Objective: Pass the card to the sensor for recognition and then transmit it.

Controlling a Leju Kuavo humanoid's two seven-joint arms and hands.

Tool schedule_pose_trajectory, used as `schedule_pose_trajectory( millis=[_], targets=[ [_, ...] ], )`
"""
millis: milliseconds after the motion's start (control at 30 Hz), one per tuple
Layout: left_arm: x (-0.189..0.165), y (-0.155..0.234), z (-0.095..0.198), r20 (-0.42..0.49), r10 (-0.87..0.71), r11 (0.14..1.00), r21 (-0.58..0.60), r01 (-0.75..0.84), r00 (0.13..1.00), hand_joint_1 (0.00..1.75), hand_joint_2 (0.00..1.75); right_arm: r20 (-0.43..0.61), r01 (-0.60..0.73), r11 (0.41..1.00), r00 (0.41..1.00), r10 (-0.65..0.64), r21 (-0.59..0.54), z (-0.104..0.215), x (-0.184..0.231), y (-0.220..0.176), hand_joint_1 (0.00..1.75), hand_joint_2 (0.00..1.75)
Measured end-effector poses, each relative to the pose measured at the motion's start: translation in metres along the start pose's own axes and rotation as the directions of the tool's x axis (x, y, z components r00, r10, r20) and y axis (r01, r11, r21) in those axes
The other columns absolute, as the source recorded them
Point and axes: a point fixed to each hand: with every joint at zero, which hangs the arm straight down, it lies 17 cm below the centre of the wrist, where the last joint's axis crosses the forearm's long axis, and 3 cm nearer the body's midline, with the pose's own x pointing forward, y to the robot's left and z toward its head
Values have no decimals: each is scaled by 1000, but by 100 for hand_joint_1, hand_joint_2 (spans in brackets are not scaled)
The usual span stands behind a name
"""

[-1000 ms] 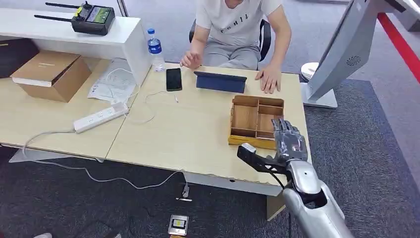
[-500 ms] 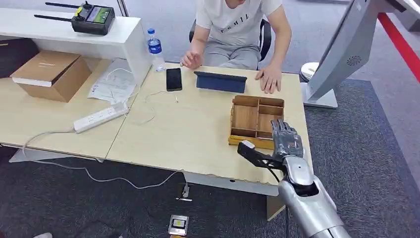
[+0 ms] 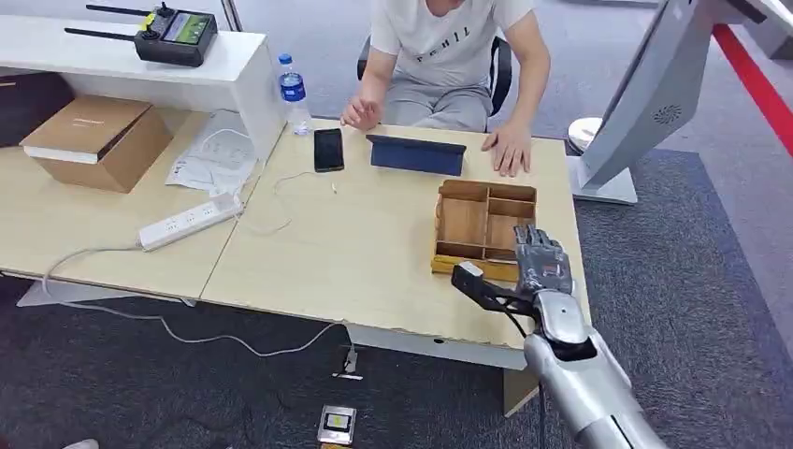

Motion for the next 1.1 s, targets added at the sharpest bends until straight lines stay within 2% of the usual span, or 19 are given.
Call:
schedule_pose_trajectory(
  millis=[1100],
  targets=[
    [0,0,0,0,7,1000,3,-7,1000,0,0,41,-7,1000,999,7,6,-13,22,-6,0,175]
  ],
)
